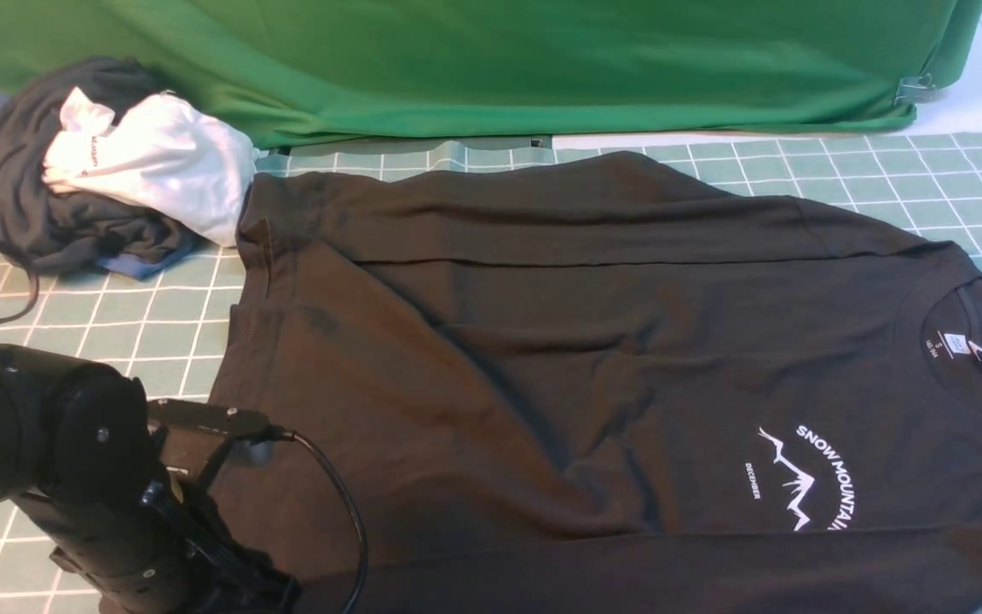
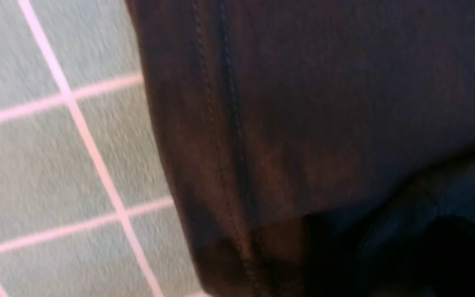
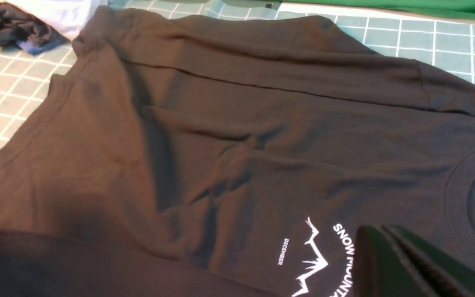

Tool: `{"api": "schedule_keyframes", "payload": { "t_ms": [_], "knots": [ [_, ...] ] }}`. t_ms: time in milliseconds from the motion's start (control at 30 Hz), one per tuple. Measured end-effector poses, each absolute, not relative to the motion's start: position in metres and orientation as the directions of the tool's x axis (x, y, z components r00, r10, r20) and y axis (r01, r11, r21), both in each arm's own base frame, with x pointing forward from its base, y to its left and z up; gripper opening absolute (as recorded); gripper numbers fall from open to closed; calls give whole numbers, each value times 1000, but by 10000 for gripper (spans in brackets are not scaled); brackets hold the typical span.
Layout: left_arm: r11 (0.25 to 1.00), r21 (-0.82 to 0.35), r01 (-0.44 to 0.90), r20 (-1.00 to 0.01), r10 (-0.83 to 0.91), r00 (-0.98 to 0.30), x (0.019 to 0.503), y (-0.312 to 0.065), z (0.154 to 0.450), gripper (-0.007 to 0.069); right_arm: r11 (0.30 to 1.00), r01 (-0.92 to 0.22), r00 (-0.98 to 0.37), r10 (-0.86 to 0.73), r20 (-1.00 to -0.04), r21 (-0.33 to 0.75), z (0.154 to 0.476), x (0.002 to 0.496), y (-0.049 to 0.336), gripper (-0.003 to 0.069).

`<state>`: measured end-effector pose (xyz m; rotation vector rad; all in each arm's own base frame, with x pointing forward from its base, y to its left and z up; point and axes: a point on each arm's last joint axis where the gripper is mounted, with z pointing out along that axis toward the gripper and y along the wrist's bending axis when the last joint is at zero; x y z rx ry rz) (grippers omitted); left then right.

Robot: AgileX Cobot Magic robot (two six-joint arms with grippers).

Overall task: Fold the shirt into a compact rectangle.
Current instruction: 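Grasp the left edge of the dark T-shirt lying flat on the table, then fold the left side of the black T-shirt inward over its body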

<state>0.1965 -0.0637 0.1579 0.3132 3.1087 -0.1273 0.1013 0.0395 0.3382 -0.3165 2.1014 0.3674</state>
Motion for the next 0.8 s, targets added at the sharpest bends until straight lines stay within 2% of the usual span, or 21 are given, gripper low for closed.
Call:
{"api": "schedule_keyframes", "payload": {
  "t_ms": [33, 133, 167, 200, 400, 500, 633, 767, 800],
  "knots": [
    [977, -80, 199, -17, 198, -980, 196, -64, 158, 256, 922, -364, -519, -80, -851, 135, 338, 101, 40, 9],
    [977, -81, 200, 6, 201, -980, 193, -63, 159, 105, 922, -364, -519, -80, -851, 135, 338, 101, 40, 11],
    [977, -81, 200, 13, 201, -979, 192, -63, 159, 87, 922, -364, -519, -80, -851, 135, 338, 101, 40, 12],
    [976, -81, 200, 38, 203, -978, 190, -62, 160, 36, 921, -364, -520, -81, -850, 136, 338, 101, 40, 13],
    [976, -90, 200, 121, 210, -970, 181, -61, 163, 11, 921, -364, -521, -80, -850, 137, 338, 101, 40, 17],
    [975, -94, 201, 122, 212, -970, 177, -60, 169, 11, 921, -365, -521, -80, -850, 137, 338, 101, 40, 17],
    [973, -105, 205, 46, 211, -976, 175, -60, 185, 11, 921, -365, -521, -81, -850, 136, 338, 101, 40, 20],
    [967, -86, 240, -190, 220, -957, 190, -62, 237, 11, 921, -365, -521, -81, -850, 136, 338, 101, 40, 27],
    [967, -87, 241, -201, 220, -955, 191, -62, 239, 11, 921, -365, -521, -81, -850, 136, 338, 101, 40, 27]
  ]
}}
